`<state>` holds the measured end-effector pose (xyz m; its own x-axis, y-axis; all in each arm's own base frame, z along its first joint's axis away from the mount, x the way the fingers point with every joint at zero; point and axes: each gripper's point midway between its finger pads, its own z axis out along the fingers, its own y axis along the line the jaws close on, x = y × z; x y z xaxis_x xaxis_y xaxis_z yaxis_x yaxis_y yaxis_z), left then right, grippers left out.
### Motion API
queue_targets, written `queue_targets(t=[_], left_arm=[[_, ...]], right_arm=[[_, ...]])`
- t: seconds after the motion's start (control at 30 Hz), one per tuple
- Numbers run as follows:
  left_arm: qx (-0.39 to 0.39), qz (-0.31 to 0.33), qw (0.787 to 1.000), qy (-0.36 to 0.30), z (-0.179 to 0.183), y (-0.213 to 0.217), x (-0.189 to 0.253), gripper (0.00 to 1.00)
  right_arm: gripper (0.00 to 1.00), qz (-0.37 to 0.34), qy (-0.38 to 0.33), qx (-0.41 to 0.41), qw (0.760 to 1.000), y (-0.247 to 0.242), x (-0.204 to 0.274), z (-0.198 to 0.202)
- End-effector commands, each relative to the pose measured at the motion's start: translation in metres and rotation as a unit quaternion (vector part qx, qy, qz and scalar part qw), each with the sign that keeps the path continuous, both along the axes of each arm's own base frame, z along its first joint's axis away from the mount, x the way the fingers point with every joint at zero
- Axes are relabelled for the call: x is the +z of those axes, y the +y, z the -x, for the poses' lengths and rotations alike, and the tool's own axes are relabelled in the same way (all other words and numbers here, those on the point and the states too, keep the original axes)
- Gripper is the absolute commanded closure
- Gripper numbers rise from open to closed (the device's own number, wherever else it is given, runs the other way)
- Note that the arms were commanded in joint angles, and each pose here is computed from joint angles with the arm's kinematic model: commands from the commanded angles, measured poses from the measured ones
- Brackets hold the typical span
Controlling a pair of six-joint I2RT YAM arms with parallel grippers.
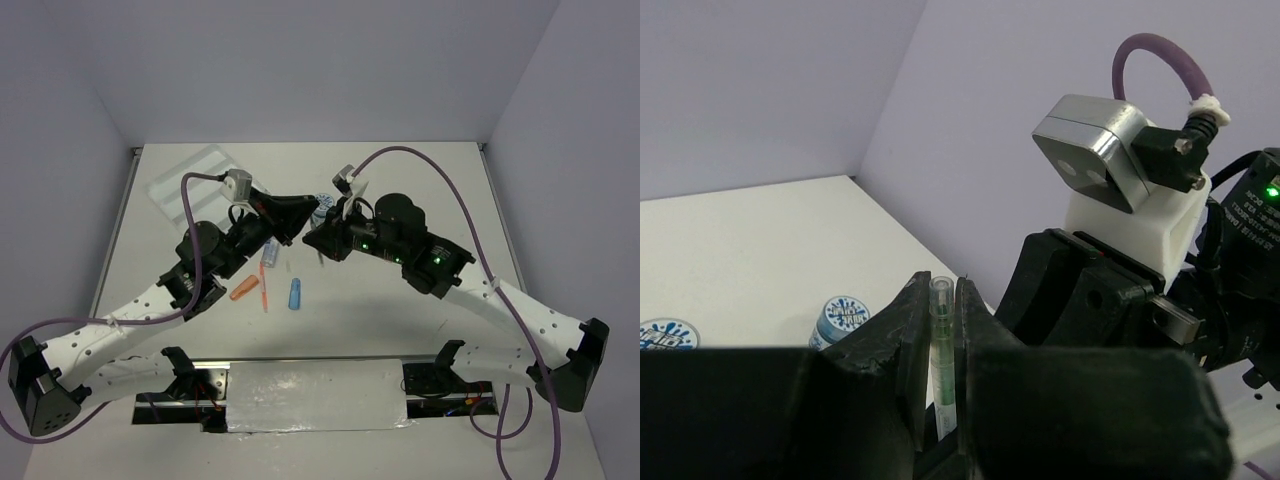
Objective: Sort the stationery into containers
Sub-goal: Close the pen cap on the pen.
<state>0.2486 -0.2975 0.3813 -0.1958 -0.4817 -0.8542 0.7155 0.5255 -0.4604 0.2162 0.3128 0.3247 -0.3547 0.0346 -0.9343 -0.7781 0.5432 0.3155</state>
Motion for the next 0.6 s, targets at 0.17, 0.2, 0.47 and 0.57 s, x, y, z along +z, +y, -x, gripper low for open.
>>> queue_targets(t=[0.17,0.2,0.47,0.57], left_arm=[[-0.161,-0.141,0.964,0.159,0.074,-0.037,-0.153,1.00],[-0.166,-0.140,0.963,0.158,0.076,-0.039,-0.155,1.00],[-0.183,-0.143,0.960,0.159,0.083,-0.051,-0.150,1.00],[-0.185,-0.150,0.957,0.164,0.086,-0.054,-0.160,1.00]], right_arm=[[1.00,-0.218,-0.184,-0.066,0.956,-0.032,0.206,-0.032],[1.00,-0.218,-0.184,-0.064,0.956,-0.031,0.207,-0.033],[1.00,-0.228,-0.187,-0.065,0.954,-0.030,0.213,-0.040],[1.00,-0.229,-0.203,-0.072,0.949,-0.038,0.232,-0.042]])
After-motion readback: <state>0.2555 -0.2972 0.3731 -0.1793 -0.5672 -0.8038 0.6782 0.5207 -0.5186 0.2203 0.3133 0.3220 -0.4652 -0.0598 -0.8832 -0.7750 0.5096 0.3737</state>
